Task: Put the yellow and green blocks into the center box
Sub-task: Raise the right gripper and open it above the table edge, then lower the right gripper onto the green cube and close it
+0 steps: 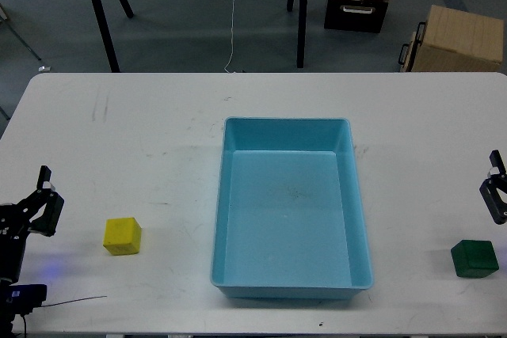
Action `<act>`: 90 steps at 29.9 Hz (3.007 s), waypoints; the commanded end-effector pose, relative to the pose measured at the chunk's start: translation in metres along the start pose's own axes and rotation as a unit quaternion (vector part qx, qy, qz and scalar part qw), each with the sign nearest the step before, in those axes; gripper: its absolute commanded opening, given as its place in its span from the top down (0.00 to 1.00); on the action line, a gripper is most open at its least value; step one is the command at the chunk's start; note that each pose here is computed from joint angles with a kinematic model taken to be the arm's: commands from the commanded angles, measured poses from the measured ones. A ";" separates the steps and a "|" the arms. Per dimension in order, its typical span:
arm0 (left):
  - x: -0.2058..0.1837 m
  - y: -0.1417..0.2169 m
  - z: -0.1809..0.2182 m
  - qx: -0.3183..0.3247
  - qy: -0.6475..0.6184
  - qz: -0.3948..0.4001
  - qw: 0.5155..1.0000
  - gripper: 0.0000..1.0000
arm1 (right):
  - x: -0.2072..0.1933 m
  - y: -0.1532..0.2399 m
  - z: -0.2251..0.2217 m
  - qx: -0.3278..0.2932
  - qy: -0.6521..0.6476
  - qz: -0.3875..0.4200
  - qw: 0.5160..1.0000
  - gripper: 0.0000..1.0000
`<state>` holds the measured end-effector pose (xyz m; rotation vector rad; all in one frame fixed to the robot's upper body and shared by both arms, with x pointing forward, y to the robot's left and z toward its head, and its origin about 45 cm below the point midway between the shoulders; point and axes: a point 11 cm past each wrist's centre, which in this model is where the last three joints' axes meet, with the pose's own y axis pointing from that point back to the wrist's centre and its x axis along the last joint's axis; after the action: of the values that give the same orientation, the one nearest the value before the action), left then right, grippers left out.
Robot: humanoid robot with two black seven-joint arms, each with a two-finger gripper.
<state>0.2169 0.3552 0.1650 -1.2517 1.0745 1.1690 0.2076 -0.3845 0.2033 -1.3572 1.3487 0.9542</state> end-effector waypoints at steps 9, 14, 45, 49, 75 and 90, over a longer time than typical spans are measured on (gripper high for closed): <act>-0.009 -0.004 -0.003 0.000 0.004 -0.015 1.000 0.00 | -0.010 -0.008 -0.022 0.036 0.007 -0.047 0.998 0.00; -0.005 -0.005 -0.017 -0.018 0.037 -0.020 0.999 0.00 | -0.006 -0.010 -0.025 0.045 0.004 -0.046 0.998 0.00; -0.020 -0.030 -0.040 0.012 0.057 -0.060 0.997 0.00 | -0.066 -0.132 0.011 -0.554 0.748 -0.045 0.363 0.00; -0.021 -0.032 -0.041 0.014 0.057 -0.063 0.996 0.00 | -0.055 -0.126 0.004 -0.572 0.785 -0.049 0.234 0.00; -0.017 -0.030 -0.053 0.027 0.067 -0.055 0.996 0.00 | 0.025 -0.027 0.032 -0.689 0.705 -0.089 0.145 0.00; -0.013 -0.027 -0.052 0.025 0.066 -0.049 0.996 0.00 | 0.029 -0.027 0.032 -0.677 0.719 -0.093 0.125 0.99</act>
<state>0.2450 0.3032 0.1799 -1.3432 1.1180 0.9870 0.2378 -0.3626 0.1691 1.6328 -0.2090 0.0413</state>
